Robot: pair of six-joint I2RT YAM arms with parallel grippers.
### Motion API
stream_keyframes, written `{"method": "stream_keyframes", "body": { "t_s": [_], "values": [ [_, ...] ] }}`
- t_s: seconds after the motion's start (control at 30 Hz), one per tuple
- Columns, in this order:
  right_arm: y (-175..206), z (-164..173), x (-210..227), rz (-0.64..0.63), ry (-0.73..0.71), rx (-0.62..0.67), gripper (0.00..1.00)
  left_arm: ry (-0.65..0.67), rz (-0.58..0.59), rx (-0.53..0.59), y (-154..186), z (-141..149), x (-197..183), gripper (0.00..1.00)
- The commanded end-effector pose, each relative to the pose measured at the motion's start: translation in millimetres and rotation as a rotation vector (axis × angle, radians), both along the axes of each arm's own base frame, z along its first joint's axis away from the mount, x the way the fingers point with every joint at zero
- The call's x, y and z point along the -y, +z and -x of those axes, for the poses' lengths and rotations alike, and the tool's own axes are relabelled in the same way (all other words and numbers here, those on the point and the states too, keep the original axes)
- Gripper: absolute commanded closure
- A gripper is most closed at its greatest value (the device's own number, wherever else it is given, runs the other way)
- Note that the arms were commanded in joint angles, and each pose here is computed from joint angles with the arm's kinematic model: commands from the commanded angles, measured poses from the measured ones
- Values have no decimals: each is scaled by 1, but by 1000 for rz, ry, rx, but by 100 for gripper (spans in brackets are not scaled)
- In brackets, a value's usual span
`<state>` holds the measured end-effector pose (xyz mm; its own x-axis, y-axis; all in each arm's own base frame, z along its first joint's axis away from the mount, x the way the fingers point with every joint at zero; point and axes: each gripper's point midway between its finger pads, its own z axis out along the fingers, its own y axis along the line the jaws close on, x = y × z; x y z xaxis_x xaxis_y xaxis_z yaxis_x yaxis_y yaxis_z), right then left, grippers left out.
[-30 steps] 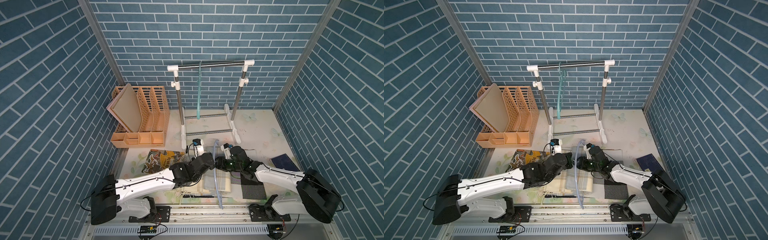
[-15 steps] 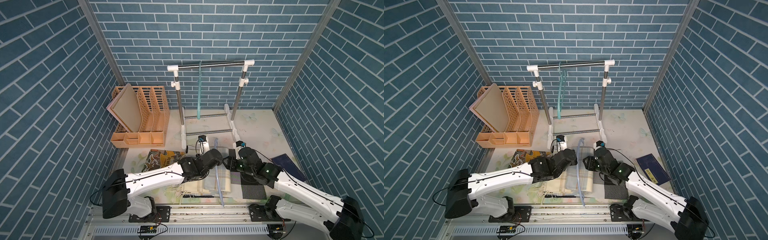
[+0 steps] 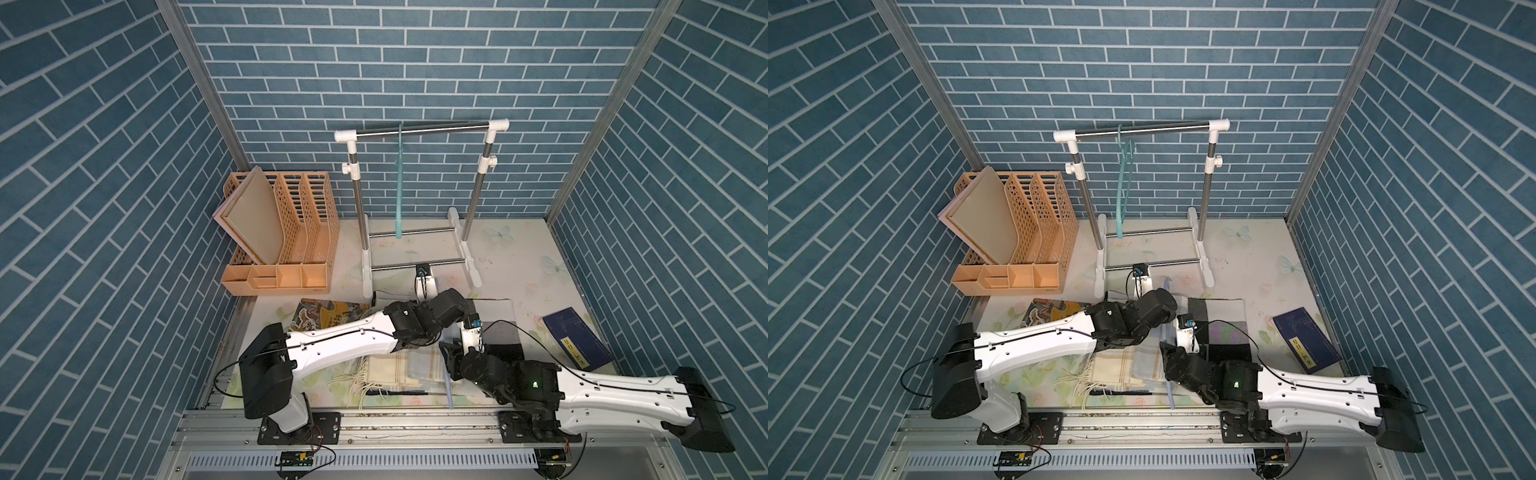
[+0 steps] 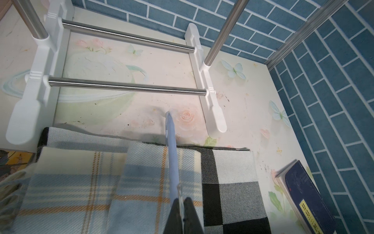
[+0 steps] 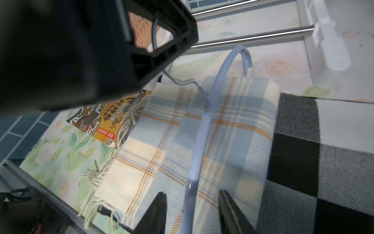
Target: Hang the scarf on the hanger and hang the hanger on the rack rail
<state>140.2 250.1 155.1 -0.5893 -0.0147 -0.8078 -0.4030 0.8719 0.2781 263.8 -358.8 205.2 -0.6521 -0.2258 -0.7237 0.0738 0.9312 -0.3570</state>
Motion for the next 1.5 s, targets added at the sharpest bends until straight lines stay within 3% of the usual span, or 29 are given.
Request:
{"method": "stream_keyframes", "body": {
  "t_s": [0.0,0.33,0.87,1.1,1.33,1.47],
  "values": [
    [12,-13,6,33,-113,125,54,21,-52,-22,-9,-1,0,100],
    [-15,-23,6,93,-198,177,53,9,-36,-38,-9,1,11,100],
    [-49,-31,-8,98,-169,87,52,-15,-9,-53,-12,6,19,100],
    [-65,-31,-8,198,-171,41,61,-18,-4,-59,-13,6,20,100],
    [-69,-27,-14,204,-143,25,49,-18,-1,-65,-13,8,19,100],
    [-67,-27,-13,194,-140,30,57,-18,0,-67,-14,8,19,100]
  ]
}}
